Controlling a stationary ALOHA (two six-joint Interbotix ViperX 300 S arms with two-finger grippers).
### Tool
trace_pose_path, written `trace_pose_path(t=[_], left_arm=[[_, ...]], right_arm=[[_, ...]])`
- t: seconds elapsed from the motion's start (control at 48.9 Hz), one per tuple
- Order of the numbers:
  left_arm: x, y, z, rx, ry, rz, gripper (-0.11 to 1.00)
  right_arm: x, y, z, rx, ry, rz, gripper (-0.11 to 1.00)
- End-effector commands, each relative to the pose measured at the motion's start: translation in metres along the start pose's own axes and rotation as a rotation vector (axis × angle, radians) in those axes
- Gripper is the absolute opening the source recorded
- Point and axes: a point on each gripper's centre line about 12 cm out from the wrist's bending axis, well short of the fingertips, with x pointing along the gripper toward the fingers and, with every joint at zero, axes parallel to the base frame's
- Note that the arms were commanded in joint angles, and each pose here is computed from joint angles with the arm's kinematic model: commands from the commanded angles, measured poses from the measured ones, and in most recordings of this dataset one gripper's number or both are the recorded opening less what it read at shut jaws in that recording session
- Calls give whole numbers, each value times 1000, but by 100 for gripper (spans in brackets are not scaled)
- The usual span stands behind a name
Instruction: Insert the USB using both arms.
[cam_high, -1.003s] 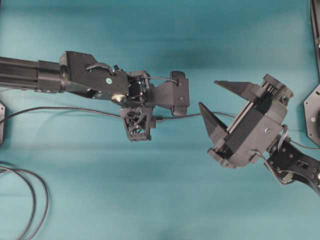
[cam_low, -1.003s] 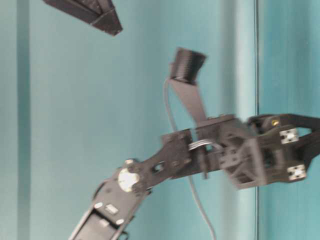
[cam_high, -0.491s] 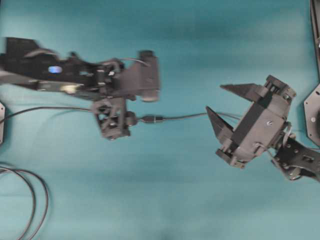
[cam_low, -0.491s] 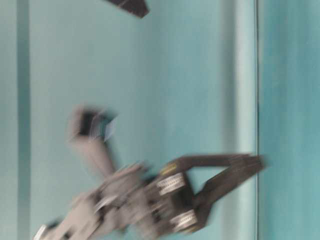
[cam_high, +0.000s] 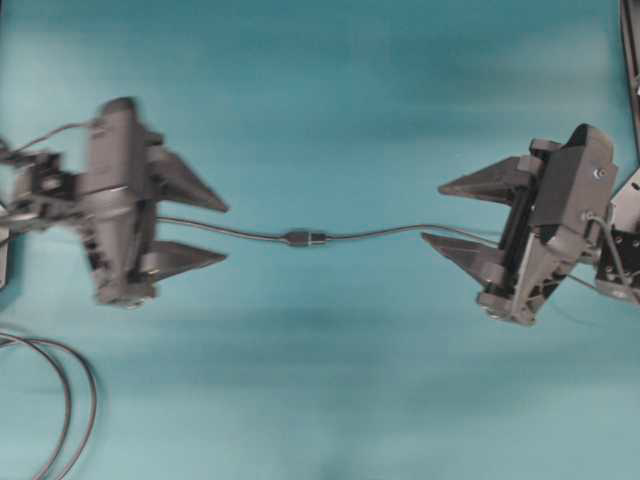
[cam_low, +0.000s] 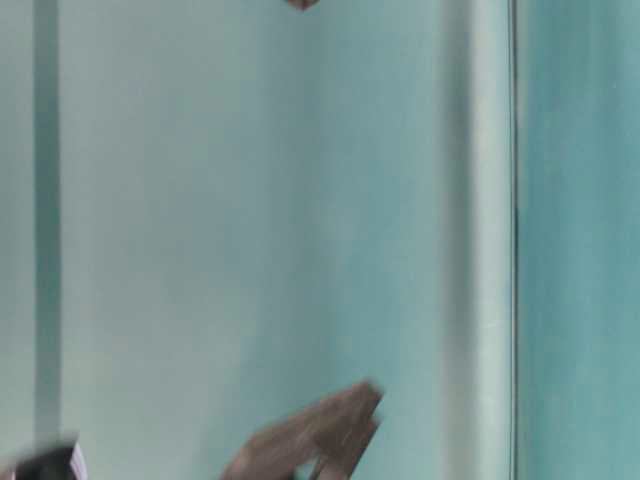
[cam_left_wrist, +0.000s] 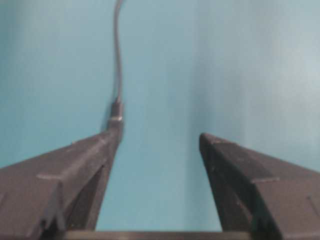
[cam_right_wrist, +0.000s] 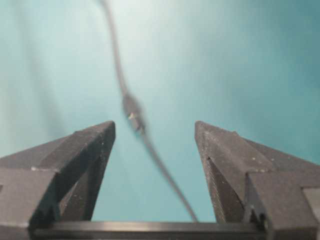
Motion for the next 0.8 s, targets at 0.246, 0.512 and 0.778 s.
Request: trace_pose_path(t=[0.246, 0.512, 0.778], left_arm=[[-71, 2, -29, 26, -311, -30, 82], [-86, 9, -54, 74, -228, -3, 82], [-93, 27, -61, 77, -263, 81, 81]], right_arm=[[-29, -39, -14, 19, -67, 31, 74], [-32, -49, -39, -91, -31, 60, 74], [-21, -71, -40, -114, -30, -10, 74]])
